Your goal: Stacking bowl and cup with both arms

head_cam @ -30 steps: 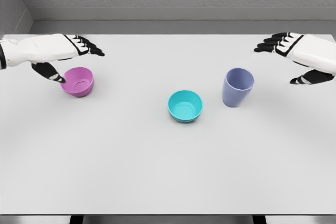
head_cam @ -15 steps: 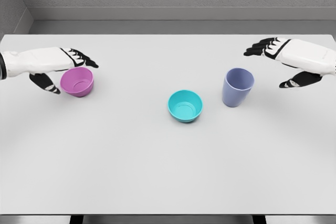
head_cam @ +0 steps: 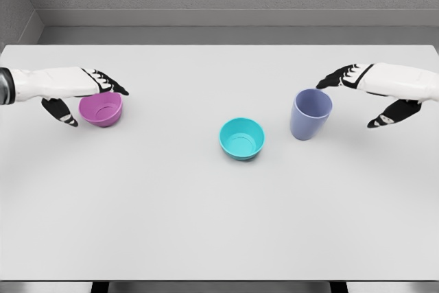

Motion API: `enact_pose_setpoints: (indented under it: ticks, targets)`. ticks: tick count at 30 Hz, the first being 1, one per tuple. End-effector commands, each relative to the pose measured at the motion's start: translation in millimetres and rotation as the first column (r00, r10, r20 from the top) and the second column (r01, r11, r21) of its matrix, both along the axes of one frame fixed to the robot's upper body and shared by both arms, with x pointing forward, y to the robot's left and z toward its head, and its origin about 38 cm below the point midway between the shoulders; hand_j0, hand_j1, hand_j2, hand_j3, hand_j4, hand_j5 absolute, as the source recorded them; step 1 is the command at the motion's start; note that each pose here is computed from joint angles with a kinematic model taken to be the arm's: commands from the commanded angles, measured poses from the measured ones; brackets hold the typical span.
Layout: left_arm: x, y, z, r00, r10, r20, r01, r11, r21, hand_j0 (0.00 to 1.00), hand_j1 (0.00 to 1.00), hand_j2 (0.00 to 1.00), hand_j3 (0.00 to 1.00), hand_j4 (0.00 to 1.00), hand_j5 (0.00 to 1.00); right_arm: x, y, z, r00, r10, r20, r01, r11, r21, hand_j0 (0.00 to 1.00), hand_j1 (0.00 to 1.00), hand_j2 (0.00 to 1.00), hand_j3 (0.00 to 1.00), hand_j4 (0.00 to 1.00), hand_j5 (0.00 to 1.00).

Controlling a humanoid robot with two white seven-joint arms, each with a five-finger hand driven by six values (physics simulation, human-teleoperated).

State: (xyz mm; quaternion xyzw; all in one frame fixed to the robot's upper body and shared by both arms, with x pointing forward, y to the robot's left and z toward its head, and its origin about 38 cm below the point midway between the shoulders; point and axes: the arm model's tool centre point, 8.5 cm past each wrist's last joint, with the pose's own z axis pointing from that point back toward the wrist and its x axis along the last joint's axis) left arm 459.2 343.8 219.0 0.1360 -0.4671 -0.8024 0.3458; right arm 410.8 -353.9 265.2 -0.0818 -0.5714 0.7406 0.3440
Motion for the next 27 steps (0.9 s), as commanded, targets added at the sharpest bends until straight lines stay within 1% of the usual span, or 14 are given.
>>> enact_pose_setpoints:
  ticks: [1,3,5,7,8,9,13,17,20,27]
  targets:
    - [0.3,0,-0.2,1.0,0.004,-0.002,-0.004,1.0,-0.005,1.0,1.0,1.0,1.0,1.0,1.0,2.0,-2,-5.9,1.0,-0.012,-0.026,0.012,1.0,0.012,1.0,1.0,1.0,1.0,1.0,1.0]
    - [0.6,0,0.5,1.0,0.004,-0.001,-0.004,1.0,-0.005,1.0,1.0,1.0,1.0,1.0,1.0,7.3,1,-7.1,1.0,-0.01,-0.03,0.01,1.0,0.012,1.0,1.0,1.0,1.0,1.0,1.0]
    - [0.8,-1,0.5,1.0,0.002,0.0,-0.002,1.0,-0.004,1.0,1.0,1.0,1.0,1.0,1.0,9.5,4,-7.4,0.999,-0.012,-0.034,0.012,1.0,0.015,1.0,1.0,1.0,1.0,1.0,1.0]
    - [1.5,1,-0.8,1.0,0.008,-0.003,-0.008,1.0,-0.003,1.0,1.0,1.0,1.0,1.0,1.0,13.8,9,-7.1,0.999,-0.014,-0.034,0.015,1.0,0.026,1.0,1.0,1.0,1.0,1.0,1.0]
    - [2.8,-1,-2.8,1.0,0.009,-0.007,-0.009,1.0,-0.008,1.0,1.0,1.0,1.0,1.0,1.0,15.8,11,-8.5,0.999,-0.022,-0.043,0.023,0.999,0.025,1.0,1.0,1.0,1.0,1.0,1.0]
    - [3.4,-1,-3.7,1.0,0.01,-0.009,-0.011,1.0,-0.01,1.0,1.0,1.0,1.0,1.0,1.0,17.2,15,-9.0,0.998,-0.02,-0.058,0.022,0.999,0.046,1.0,1.0,1.0,1.0,1.0,1.0]
    - [6.4,-4,-9.1,1.0,0.014,-0.016,-0.014,1.0,-0.014,1.0,1.0,1.0,1.0,1.0,1.0,24.1,19,-11.4,0.997,-0.032,-0.07,0.036,0.998,0.053,1.0,1.0,1.0,1.0,1.0,1.0]
    - [8.2,-7,-11.1,1.0,0.012,-0.018,-0.012,1.0,-0.016,1.0,1.0,1.0,1.0,1.0,1.0,30.2,25,-16.8,0.994,-0.049,-0.1,0.055,0.997,0.06,1.0,1.0,1.0,1.0,1.0,1.0]
    - [9.8,-11,-13.8,1.0,0.011,-0.022,-0.012,1.0,-0.022,1.0,1.0,1.0,1.0,1.0,1.0,32.5,28,-19.5,0.993,-0.046,-0.108,0.053,0.997,0.057,1.0,1.0,1.0,1.0,1.0,1.0]
    - [13.4,-6,-20.6,0.999,0.032,-0.032,-0.033,0.999,-0.007,1.0,1.0,1.0,1.0,1.0,1.0,35.8,37,-27.7,0.989,-0.055,-0.138,0.064,0.996,0.056,1.0,1.0,1.0,1.0,1.0,1.0]
